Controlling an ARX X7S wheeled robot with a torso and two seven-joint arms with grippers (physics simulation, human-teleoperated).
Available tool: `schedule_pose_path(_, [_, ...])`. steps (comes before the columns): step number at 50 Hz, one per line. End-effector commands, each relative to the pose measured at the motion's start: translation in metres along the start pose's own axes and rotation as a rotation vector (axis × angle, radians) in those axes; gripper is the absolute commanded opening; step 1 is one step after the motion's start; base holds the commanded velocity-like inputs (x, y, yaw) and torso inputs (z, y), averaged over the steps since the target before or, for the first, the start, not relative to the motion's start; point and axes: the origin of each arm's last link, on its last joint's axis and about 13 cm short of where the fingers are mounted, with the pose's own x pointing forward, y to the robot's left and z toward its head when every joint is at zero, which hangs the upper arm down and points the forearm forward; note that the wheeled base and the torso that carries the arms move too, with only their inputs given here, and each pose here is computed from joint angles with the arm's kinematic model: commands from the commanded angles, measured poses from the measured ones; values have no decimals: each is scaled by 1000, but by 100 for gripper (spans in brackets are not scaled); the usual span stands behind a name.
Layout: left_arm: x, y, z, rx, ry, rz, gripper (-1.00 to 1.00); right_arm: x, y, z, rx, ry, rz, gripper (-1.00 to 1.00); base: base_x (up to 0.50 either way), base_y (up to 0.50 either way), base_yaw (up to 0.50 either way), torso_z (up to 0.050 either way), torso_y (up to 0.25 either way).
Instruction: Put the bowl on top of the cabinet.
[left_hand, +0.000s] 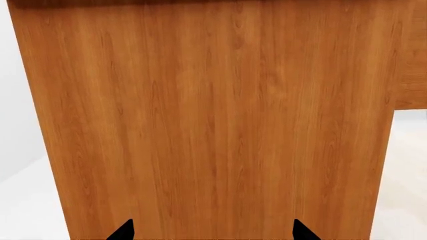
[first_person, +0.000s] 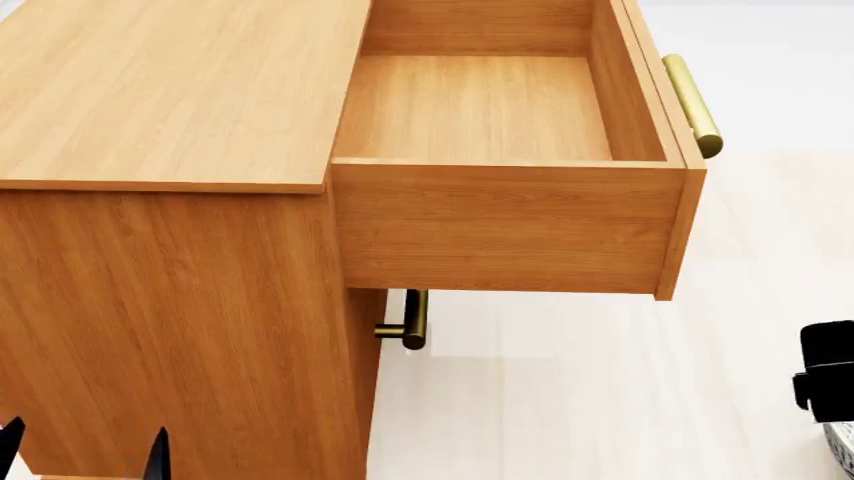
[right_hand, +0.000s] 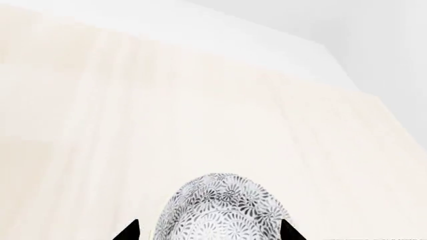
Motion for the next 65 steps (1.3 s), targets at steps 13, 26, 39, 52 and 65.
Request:
schedule_pose_path(13, [-1, 0, -5, 4, 12, -7, 100, 43, 26, -31, -32, 133, 60, 100, 0, 0, 0, 0, 0])
schedule_pose_path(26, [-1, 2, -8, 2, 17, -1, 100, 61, 30, -40, 4, 184, 71, 100, 0, 0, 0, 0, 0])
schedule_pose_path(39, [-2, 2, -7, 3, 17, 0, 100, 63, 28, -48, 23, 208, 53, 100, 0, 0, 0, 0, 0])
schedule_pose_path(52, [-1, 2, -8, 4, 21, 5, 100, 68, 28, -57, 53, 203, 48, -100, 0, 0, 0, 0, 0])
schedule_pose_path(65, [-3, 2, -9, -1, 20, 5, 100, 58, 26, -53, 69, 177, 43, -100, 0, 0, 0, 0, 0])
